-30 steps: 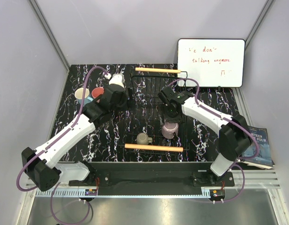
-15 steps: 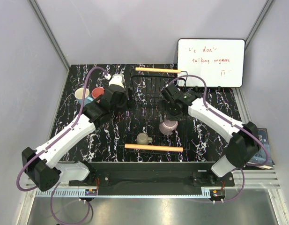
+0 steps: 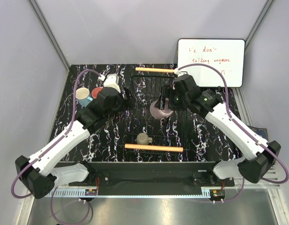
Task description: Unload the cups from the dish rack
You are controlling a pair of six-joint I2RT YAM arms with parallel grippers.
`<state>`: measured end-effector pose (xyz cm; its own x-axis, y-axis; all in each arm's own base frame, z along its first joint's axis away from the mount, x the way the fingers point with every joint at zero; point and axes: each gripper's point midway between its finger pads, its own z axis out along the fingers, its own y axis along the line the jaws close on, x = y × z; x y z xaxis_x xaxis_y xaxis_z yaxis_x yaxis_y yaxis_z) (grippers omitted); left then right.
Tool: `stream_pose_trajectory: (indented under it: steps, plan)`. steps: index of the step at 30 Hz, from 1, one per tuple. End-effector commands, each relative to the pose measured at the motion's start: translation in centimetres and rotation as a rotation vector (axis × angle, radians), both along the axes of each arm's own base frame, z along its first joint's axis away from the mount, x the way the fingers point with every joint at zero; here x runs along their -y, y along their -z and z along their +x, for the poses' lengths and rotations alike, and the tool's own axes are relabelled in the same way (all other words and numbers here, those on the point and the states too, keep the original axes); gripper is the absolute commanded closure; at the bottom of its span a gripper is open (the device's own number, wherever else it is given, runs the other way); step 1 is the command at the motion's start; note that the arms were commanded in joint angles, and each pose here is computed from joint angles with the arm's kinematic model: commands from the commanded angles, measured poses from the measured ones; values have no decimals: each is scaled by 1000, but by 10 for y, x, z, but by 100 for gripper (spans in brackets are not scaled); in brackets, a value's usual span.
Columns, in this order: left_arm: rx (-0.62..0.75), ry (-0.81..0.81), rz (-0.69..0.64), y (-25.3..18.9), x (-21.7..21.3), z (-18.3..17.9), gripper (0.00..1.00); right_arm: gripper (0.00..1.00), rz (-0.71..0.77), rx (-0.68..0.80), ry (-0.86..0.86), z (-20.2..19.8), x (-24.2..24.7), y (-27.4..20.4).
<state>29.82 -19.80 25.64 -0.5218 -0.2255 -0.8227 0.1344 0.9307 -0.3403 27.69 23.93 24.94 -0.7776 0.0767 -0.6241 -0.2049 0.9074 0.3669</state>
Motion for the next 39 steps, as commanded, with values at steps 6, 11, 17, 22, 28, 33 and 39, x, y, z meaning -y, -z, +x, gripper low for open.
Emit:
stream_pose_trajectory:
  steps: [6, 11, 17, 22, 28, 33, 39]
  plan:
    - [228, 134, -288, -71, 26, -13, 16, 100, 504, 180, -68, 19, -24, -79]
    - [300, 137, -352, -84, 22, -20, 15, 100, 637, 230, -78, 27, -19, -85]
    - [362, 194, -438, -97, 30, -27, 14, 100, 841, 249, -131, 28, -16, -92]
    - [380, 252, -502, -94, 40, -31, 14, 100, 980, 295, -190, 22, -5, -97]
    - [387, 323, -575, -98, 50, -34, 14, 100, 1151, 300, -285, 8, 1, -106]
    - [383, 374, -611, -104, 60, -34, 14, 100, 1191, 252, -321, 4, -2, -104]
    - [380, 453, -646, -117, 78, -35, 16, 100, 1171, 254, -332, 1, -3, -103]
